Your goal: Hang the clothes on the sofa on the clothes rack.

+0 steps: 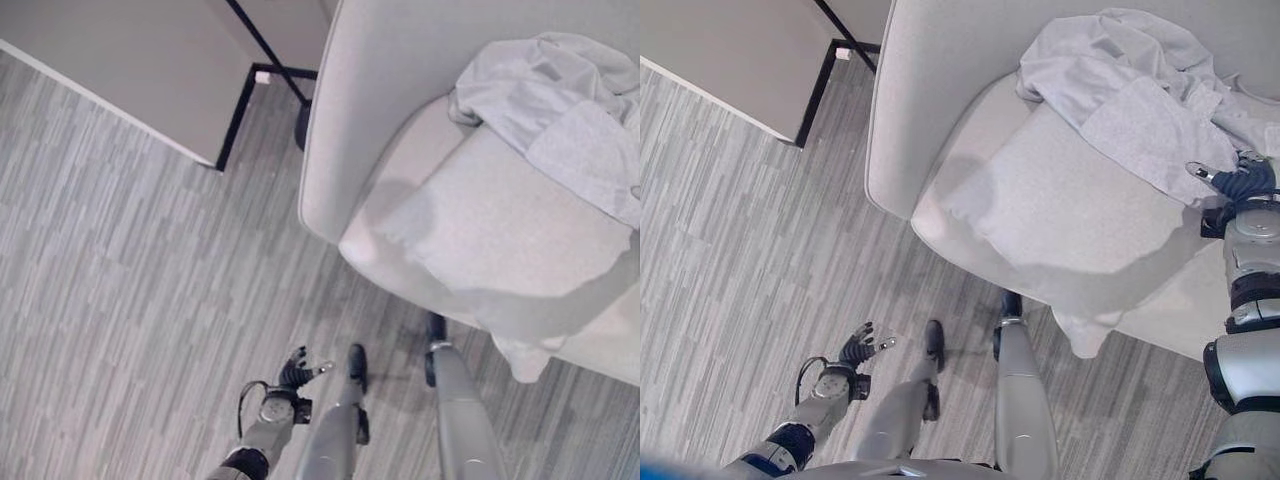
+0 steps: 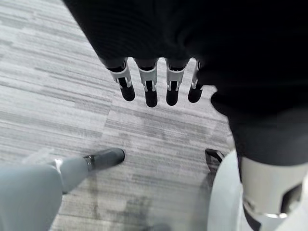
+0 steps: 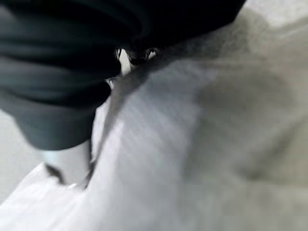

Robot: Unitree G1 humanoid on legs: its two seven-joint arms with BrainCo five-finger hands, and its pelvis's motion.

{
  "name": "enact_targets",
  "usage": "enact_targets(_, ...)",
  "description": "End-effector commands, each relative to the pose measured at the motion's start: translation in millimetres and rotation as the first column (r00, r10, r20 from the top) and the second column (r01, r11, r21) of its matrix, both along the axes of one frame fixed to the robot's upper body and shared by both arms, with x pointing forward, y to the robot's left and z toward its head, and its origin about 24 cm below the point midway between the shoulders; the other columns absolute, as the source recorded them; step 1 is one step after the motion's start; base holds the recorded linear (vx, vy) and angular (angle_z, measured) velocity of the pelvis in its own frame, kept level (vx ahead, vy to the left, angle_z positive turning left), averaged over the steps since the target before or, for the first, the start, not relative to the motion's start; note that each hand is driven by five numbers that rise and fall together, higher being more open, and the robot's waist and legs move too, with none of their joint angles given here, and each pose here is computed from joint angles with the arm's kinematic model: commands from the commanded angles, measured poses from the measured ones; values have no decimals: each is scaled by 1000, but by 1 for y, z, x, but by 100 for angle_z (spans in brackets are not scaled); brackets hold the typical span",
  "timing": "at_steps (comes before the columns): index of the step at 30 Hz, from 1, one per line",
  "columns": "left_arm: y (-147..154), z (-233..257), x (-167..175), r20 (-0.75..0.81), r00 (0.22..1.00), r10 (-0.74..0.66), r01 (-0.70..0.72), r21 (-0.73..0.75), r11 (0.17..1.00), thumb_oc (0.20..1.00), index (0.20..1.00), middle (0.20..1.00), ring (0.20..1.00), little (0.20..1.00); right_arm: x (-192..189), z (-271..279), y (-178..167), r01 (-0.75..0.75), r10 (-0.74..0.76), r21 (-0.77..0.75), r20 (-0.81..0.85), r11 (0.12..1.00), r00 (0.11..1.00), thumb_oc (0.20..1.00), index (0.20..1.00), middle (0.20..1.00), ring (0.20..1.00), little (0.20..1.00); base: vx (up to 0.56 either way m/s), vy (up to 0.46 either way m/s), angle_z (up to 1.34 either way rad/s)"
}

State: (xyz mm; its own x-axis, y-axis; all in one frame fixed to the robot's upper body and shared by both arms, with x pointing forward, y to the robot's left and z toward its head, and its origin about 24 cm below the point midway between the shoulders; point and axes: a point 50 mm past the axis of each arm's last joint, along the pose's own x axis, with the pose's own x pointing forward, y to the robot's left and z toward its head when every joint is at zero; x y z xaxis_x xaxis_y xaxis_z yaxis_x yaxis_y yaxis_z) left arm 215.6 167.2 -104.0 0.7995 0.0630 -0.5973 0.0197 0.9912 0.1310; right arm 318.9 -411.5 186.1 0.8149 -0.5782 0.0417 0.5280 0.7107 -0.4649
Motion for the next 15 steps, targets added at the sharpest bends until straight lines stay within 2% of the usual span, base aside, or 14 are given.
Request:
enact_targets(1,6,5,7,26,999,-43,42,64,997,1000,1000,1000,1000,1000,9,-39,25,-125,127,35,-91,992,988,200,200,200,200,200,0,0,0)
enact_targets(8,11,6,10,28,1000,-7,4,82,997,1000,1000,1000,1000,1000,0,-67,31,-90,97,117,-54,989,994,200,200,200,200,200,-1,2,3)
enact_targets(15,23,6,10,20,999,46,-47,106,993,1000,1000,1000,1000,1000,-15,-83,22,20,-35,279,47,960,998,200,200,200,200,200,0,0,0)
